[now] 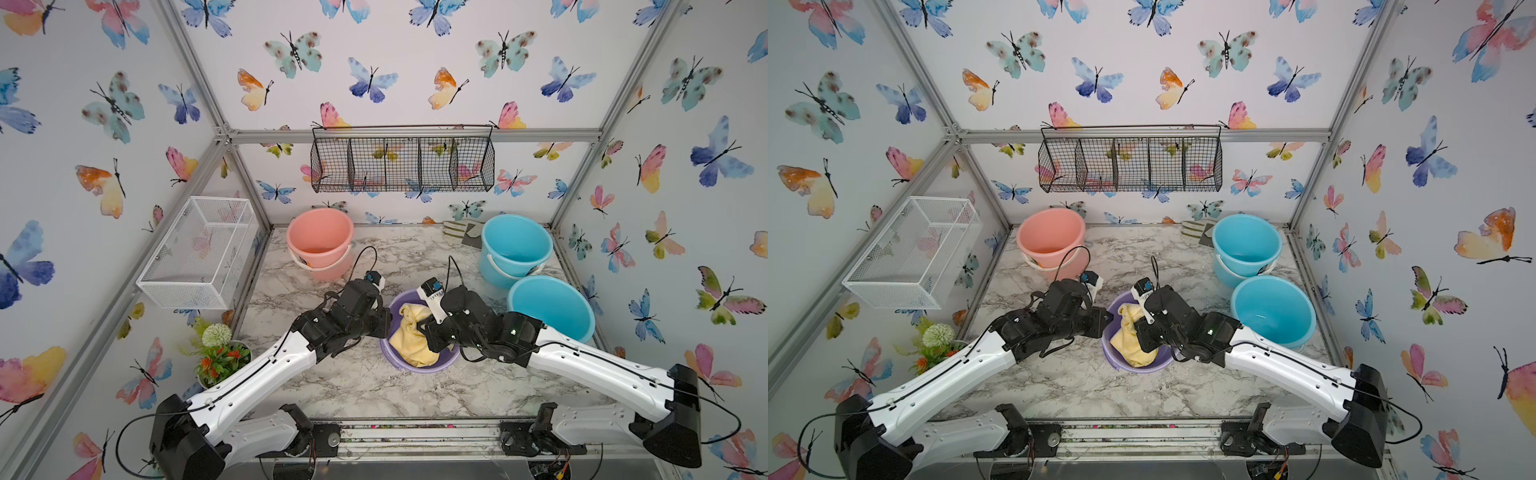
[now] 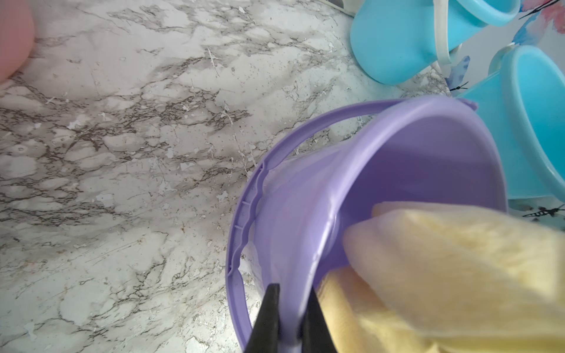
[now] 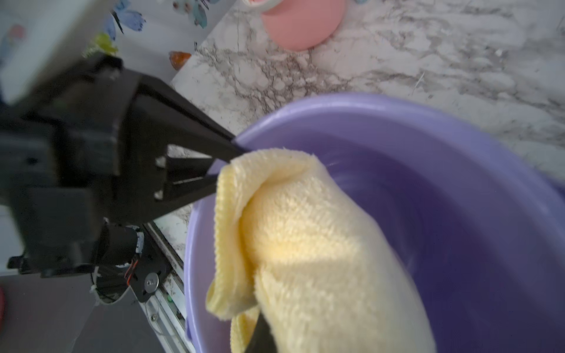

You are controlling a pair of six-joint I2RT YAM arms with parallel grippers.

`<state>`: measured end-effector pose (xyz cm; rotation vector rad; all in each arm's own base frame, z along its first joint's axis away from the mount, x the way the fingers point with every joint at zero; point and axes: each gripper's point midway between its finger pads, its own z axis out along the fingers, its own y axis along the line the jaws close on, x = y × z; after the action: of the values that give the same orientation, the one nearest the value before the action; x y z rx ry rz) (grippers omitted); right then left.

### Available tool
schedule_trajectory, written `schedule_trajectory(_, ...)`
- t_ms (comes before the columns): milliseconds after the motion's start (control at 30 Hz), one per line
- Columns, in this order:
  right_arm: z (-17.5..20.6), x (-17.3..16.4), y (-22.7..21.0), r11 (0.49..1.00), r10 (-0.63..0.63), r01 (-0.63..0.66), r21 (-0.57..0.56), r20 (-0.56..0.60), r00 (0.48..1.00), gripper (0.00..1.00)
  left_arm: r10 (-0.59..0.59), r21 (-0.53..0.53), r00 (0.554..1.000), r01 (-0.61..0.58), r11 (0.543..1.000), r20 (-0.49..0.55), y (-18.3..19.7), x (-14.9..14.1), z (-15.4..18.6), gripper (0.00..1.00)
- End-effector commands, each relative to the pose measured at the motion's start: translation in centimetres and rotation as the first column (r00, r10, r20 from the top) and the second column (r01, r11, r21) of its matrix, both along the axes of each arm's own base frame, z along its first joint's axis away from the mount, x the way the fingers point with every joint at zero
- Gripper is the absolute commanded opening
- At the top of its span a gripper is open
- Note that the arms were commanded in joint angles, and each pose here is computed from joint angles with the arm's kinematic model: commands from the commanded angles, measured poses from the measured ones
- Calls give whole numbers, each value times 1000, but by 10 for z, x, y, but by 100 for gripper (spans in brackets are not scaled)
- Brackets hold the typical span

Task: Wipe the inside of the bucket with a cloth
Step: Pick up the bucket from the center of the board, then wipe the dirt from the inside of the bucket.

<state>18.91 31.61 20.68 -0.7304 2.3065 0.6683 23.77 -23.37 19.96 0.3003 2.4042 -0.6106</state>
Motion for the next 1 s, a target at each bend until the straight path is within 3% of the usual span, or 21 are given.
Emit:
schedule_trajectory(0, -18, -5, -1, 1000, -3, 3, 1, -39, 999, 2, 68, 16, 982, -72, 997, 178, 9, 10, 29, 0)
schedule_trajectory(300, -30, -1, -11, 999, -45, 45, 0, -11, 999, 2, 67, -27, 940, -62, 998, 334, 9, -1, 59, 0)
schedule_trajectory(633, -34, 9, -15, 998, -63, 62, 9, 133, 989, 2, 36, 15, 931, -44, 999, 362, 2, -9, 42, 0)
schedule_trajectory(800, -49, 16, -17, 997, -1, 22, -77, 265, 964, 2, 24, 32, 945, -36, 999, 327, -3, -9, 31, 0)
schedule_trajectory(967, -71, 15, -3, 975, 170, -112, -191, 321, 932, 2, 11, 48, 950, -27, 999, 311, -5, -10, 26, 0)
